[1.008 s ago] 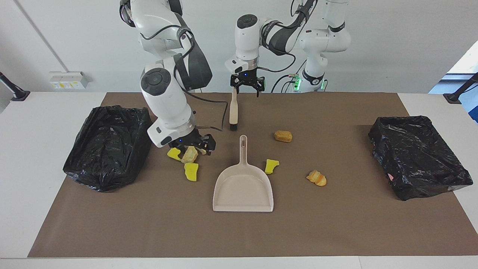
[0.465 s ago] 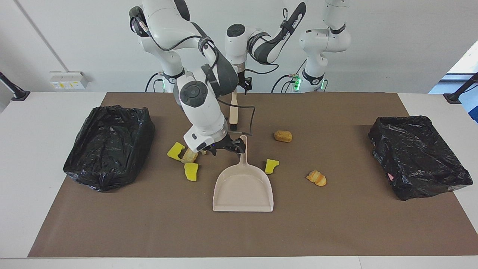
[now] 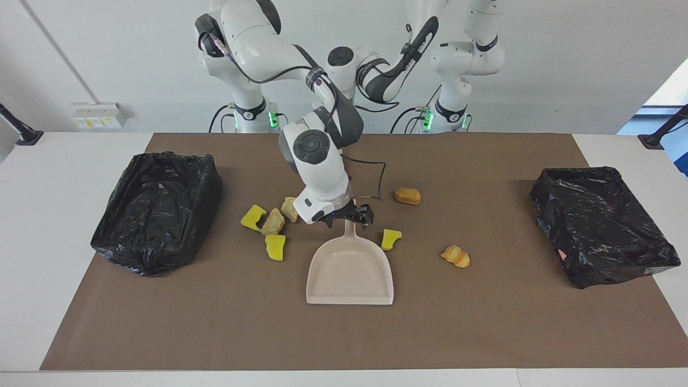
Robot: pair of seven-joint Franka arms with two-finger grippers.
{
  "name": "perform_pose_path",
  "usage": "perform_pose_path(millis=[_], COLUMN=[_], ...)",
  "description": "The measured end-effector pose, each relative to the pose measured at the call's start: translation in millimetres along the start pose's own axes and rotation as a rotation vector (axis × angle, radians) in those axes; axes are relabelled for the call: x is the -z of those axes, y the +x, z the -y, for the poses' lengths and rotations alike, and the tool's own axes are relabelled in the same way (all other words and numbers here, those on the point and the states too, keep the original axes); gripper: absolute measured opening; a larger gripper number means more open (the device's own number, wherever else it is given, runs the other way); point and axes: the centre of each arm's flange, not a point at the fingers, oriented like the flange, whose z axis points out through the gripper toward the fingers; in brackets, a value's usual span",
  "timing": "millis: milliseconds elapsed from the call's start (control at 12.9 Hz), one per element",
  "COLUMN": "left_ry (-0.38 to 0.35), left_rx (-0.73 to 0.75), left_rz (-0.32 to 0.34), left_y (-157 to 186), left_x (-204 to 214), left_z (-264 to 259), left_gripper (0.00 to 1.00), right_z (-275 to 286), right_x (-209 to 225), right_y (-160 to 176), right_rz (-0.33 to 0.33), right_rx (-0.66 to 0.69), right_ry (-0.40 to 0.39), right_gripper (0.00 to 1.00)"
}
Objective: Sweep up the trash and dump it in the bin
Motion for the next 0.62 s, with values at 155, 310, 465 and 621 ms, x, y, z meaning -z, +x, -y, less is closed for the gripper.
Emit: perform_pose_path(millis=[155,310,465,621], left_ry=[-0.003,-0.008,-0.011,-0.013], left_rx=[0.004,0.010,0.015,0.021], left_rz=[-0.002,-0.005,-0.008,-0.009], left_y=[2,4,7,10], left_x=[1,2,3,4], left_z=[1,2,2,4], left_gripper=[0.90,0.82,0.74,0.67], right_z=[-1,-4,-10,-10], right_x=[-10,-22,-28,-27], right_y=[-6,-17,-27,-33], right_rz=[0.018,0.044,0.064,0.068], right_rx=[0.003,0.039,0.068,0.080], right_ry=[-0.014,-0.035,-0.052,-0.057], right_gripper=[1.00,1.00,1.00,1.00])
